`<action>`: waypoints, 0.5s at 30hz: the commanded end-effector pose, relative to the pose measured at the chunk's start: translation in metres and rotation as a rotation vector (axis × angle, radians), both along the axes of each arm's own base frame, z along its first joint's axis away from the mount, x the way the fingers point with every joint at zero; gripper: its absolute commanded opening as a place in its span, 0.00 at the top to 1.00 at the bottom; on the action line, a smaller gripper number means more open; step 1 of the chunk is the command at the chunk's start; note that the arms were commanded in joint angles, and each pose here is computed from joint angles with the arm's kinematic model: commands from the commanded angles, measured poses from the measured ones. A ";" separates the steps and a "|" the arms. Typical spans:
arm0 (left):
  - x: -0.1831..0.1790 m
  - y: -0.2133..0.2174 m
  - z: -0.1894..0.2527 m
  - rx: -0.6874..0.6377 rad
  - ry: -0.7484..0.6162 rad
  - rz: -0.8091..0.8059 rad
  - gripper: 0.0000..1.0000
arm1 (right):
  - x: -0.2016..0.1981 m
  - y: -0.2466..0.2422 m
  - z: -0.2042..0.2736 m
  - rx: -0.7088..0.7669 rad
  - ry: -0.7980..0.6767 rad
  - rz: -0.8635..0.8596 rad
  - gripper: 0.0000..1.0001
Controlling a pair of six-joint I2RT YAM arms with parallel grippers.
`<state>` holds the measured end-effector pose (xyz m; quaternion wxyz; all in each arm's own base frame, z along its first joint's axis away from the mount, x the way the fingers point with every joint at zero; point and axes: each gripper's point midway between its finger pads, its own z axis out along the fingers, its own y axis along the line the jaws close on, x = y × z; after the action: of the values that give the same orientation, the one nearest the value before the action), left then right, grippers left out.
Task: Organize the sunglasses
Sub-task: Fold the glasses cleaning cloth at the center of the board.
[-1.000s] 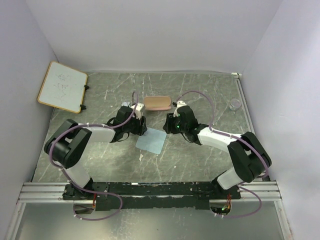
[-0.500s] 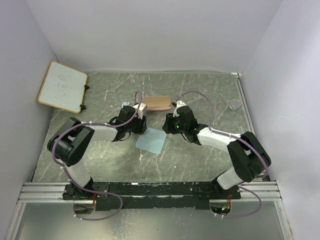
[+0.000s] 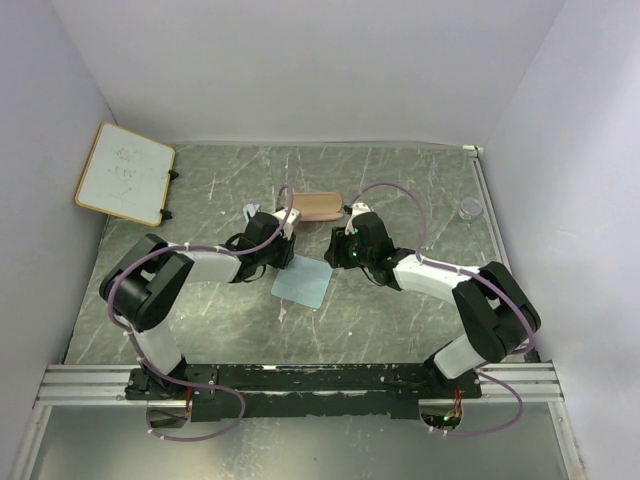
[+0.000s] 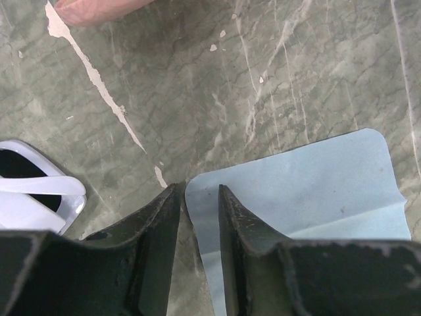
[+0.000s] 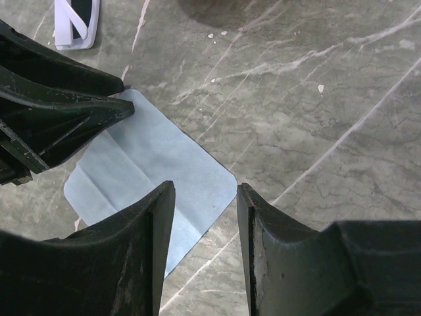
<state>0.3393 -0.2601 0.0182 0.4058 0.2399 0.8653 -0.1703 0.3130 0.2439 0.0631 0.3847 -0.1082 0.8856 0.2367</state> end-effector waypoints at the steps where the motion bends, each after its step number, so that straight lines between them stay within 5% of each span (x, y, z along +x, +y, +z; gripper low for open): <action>1: -0.011 -0.005 -0.011 0.021 0.047 -0.032 0.61 | 0.000 0.001 0.000 0.002 -0.011 -0.002 0.57; 10: -0.011 -0.008 -0.013 0.021 0.052 -0.037 0.68 | -0.005 0.000 -0.012 -0.010 0.020 0.004 0.59; 15: -0.009 -0.008 -0.013 0.024 0.049 -0.036 0.69 | -0.007 0.001 -0.023 -0.015 0.041 0.005 0.71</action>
<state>0.3404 -0.2634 0.0177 0.4051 0.2419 0.8650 -0.1711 0.3093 0.2426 0.0520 0.3738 -0.1063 0.8914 0.2333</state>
